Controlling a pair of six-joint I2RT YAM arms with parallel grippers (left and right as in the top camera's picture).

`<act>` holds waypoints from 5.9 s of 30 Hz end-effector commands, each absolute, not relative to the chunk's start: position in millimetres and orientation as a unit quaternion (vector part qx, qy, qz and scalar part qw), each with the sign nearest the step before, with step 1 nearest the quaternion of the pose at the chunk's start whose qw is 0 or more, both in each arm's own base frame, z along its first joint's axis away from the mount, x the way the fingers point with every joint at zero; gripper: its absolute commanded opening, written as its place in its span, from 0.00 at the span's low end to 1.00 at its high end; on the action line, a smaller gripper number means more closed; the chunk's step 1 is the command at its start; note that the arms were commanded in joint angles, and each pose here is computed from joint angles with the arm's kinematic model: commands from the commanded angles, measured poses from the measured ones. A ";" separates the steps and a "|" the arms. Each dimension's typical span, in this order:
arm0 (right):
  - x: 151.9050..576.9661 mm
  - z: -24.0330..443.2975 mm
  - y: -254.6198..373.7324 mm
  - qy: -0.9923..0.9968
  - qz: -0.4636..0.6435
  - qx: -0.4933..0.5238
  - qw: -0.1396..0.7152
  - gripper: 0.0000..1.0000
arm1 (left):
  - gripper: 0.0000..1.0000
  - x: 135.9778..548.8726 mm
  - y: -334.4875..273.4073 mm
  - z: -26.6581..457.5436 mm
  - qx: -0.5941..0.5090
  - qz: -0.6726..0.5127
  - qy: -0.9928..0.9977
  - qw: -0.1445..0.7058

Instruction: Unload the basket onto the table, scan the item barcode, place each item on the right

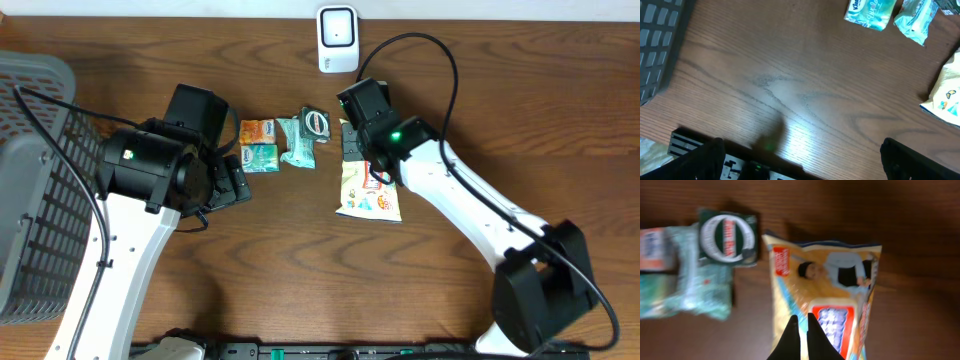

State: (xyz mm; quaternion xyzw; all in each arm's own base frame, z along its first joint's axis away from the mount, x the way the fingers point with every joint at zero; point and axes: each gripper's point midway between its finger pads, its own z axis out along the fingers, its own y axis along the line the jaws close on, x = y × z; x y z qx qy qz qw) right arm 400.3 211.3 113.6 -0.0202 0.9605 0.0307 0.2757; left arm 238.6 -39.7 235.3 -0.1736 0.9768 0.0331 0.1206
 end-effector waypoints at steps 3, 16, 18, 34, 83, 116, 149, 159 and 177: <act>410.0 66.7 197.6 0.967 -0.027 -0.016 0.251 0.01 | 0.98 237.3 -37.8 236.0 -0.182 0.034 0.975 0.122; 408.8 32.7 198.9 0.975 -0.042 -0.023 0.219 0.04 | 0.98 237.3 -37.8 236.0 -0.182 0.034 0.975 0.122; 410.0 61.5 199.8 0.970 -0.030 -0.020 0.239 0.09 | 0.98 237.3 -37.8 236.0 -0.182 0.034 0.975 0.122; 330.7 92.0 195.3 0.990 0.032 -0.040 0.130 0.11 | 0.98 237.3 -37.8 236.0 -0.182 0.034 0.975 0.122; 400.8 71.4 191.6 0.969 -0.012 -0.023 0.246 0.45 | 0.97 237.3 -37.8 236.0 -0.182 0.034 0.975 0.122; 346.8 33.6 140.0 0.985 0.153 -0.011 0.079 0.99 | 0.98 237.3 -37.8 236.0 -0.182 0.034 0.975 0.122; 317.0 -3.5 168.5 0.942 0.325 0.050 0.067 0.01 | 0.98 237.3 -37.8 236.0 -0.182 0.034 0.975 0.122; 349.4 65.2 157.7 0.934 0.332 0.043 0.124 0.01 | 0.98 237.3 -37.8 236.0 -0.182 0.034 0.975 0.122; 349.6 111.6 125.8 0.971 0.037 0.015 0.237 0.07 | 0.98 237.3 -37.8 236.0 -0.182 0.034 0.975 0.122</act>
